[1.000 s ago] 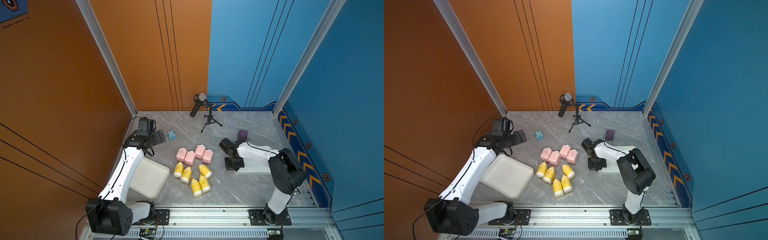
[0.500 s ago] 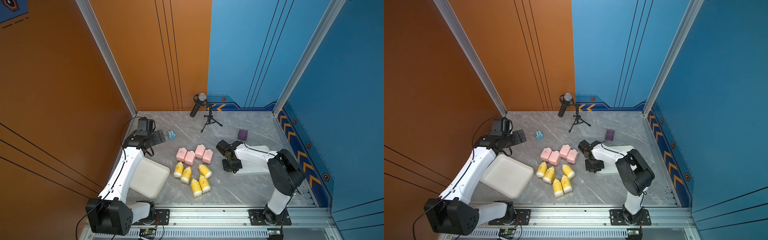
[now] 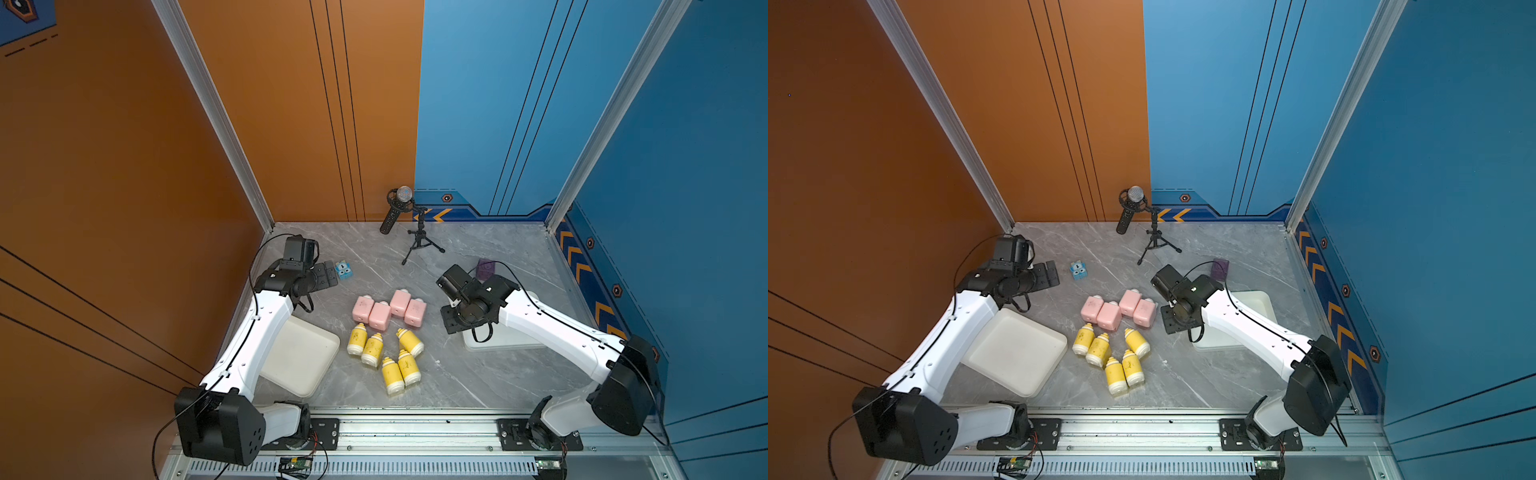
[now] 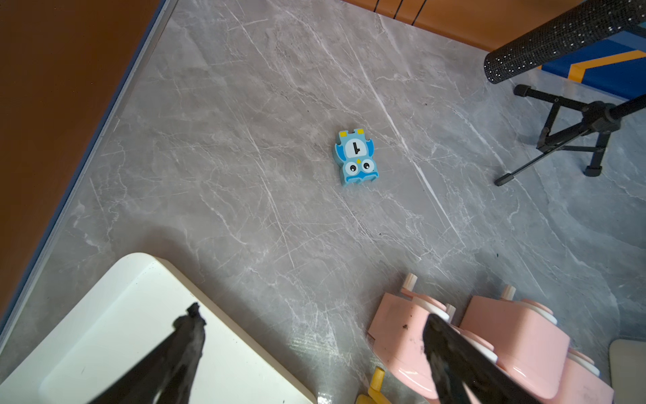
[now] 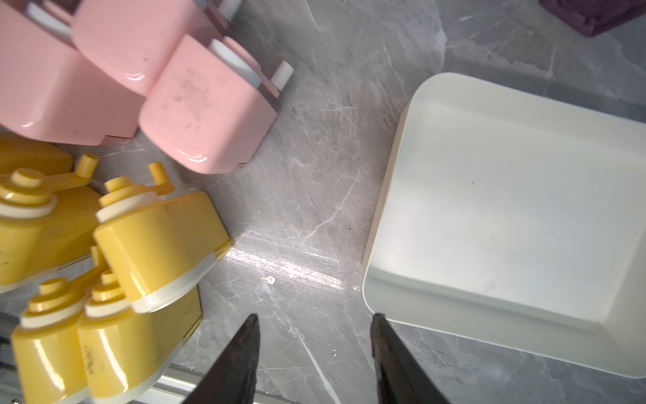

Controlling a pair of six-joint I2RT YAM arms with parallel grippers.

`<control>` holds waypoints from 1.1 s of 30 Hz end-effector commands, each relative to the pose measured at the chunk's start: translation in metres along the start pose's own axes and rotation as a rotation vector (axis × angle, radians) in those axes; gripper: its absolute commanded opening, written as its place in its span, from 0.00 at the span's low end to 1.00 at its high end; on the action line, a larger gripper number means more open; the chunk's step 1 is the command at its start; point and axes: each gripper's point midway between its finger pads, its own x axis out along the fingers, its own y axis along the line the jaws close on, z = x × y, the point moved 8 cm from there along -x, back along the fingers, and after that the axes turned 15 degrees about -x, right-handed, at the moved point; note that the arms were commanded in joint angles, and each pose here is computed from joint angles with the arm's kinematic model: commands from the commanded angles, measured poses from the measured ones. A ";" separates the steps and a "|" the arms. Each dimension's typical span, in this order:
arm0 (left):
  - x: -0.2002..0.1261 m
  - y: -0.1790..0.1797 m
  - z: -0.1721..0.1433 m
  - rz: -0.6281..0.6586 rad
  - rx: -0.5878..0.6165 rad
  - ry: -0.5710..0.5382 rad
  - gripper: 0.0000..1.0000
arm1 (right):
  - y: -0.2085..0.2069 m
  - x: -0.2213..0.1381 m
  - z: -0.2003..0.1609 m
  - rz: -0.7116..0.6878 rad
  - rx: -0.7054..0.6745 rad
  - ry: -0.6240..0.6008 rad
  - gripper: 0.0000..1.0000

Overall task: Place the pencil sharpeners by color into the storage box
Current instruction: Adjust the storage box at the center of the board, then pick up the pencil sharpener from the center of the board.

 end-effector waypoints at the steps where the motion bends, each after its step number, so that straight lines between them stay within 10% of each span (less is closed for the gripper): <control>1: -0.005 0.003 -0.005 0.008 0.004 0.009 0.98 | 0.018 -0.012 -0.002 0.066 -0.116 0.033 0.56; 33: -0.025 0.017 -0.005 0.011 -0.005 -0.060 0.98 | 0.092 0.066 0.030 0.162 -0.325 0.216 0.65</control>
